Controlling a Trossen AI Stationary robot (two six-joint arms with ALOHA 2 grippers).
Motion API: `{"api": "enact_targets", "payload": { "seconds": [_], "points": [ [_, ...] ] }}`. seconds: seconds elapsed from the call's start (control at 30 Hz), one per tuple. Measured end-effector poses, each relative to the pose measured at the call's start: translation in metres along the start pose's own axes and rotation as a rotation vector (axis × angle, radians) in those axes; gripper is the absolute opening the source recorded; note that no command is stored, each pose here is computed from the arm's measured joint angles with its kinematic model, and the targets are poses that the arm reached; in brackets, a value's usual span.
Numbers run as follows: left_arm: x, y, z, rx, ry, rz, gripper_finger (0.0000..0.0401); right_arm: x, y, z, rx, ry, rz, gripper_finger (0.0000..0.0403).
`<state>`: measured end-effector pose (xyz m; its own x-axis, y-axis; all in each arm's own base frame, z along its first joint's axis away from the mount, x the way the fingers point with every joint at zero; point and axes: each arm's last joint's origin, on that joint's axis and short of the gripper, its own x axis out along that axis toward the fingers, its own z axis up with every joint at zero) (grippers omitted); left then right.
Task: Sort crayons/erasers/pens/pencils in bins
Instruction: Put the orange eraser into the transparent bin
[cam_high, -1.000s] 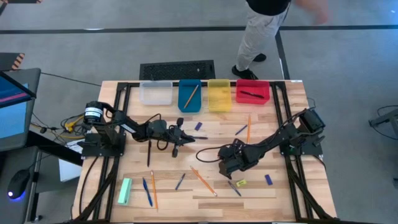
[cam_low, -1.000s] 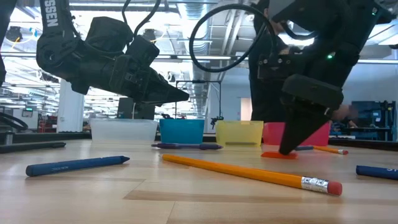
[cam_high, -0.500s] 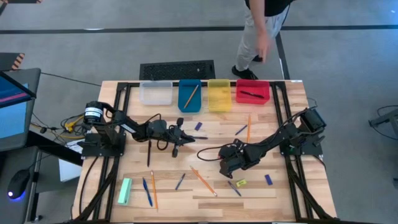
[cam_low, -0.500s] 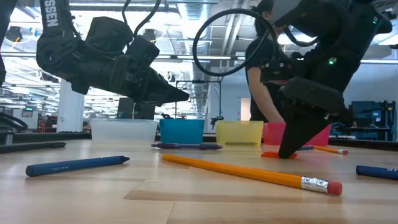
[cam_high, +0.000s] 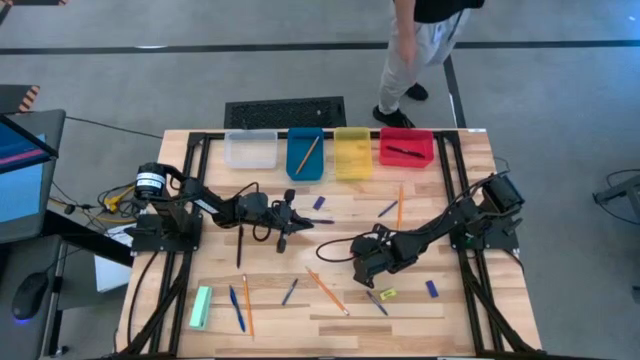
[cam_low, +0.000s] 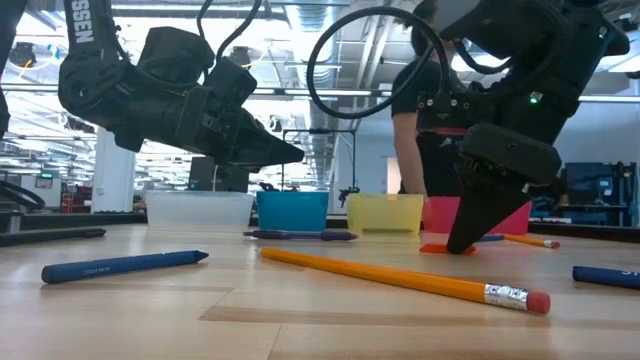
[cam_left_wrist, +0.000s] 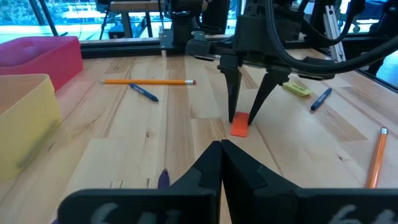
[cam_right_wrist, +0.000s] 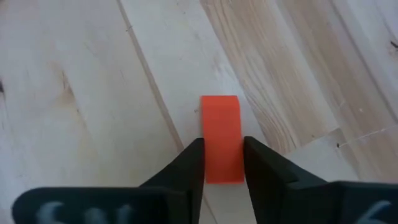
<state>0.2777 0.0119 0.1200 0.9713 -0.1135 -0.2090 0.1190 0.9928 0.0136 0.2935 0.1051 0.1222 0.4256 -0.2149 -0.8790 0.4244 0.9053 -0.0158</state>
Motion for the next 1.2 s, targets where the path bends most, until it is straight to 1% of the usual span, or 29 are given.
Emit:
{"api": "enact_targets", "payload": {
  "seconds": [0.2, 0.3, 0.4, 0.57, 0.67, 0.77, 1.0, 1.1, 1.2],
  "points": [
    [0.000, 0.000, 0.000, 0.000, 0.000, 0.000, 0.0000, -0.001, 0.001, 0.002, 0.000, -0.001, 0.001, 0.0115],
    [0.000, 0.000, 0.000, 0.000, 0.000, 0.000, 0.0000, -0.003, 0.004, 0.006, 0.000, 0.004, 0.004, 0.0131],
    [0.000, 0.000, 0.000, 0.000, 0.000, 0.000, 0.0000, -0.007, 0.006, 0.010, -0.005, 0.014, 0.008, 0.0167],
    [0.000, 0.000, 0.000, 0.000, 0.000, 0.000, 0.0000, -0.012, 0.005, 0.012, -0.022, 0.062, -0.039, 0.0245],
    [0.000, 0.000, 0.000, 0.000, 0.001, 0.000, 0.0000, -0.011, 0.001, 0.011, -0.021, 0.076, -0.057, 0.0269],
    [0.000, 0.000, 0.000, 0.000, 0.001, 0.000, 0.0000, -0.005, -0.005, 0.011, -0.001, 0.081, -0.051, 0.0274],
    [0.000, 0.000, 0.000, 0.000, 0.002, 0.000, 0.0000, 0.004, -0.013, 0.008, 0.012, 0.070, 0.018, 0.0274],
    [0.000, 0.000, 0.000, 0.000, 0.002, 0.000, 0.0000, 0.005, -0.014, 0.007, 0.007, 0.071, 0.020, 0.0265],
    [0.000, 0.000, 0.000, 0.000, 0.002, 0.000, 0.0000, 0.006, -0.014, 0.008, -0.016, 0.069, 0.033, 0.0244]
  ]
}}
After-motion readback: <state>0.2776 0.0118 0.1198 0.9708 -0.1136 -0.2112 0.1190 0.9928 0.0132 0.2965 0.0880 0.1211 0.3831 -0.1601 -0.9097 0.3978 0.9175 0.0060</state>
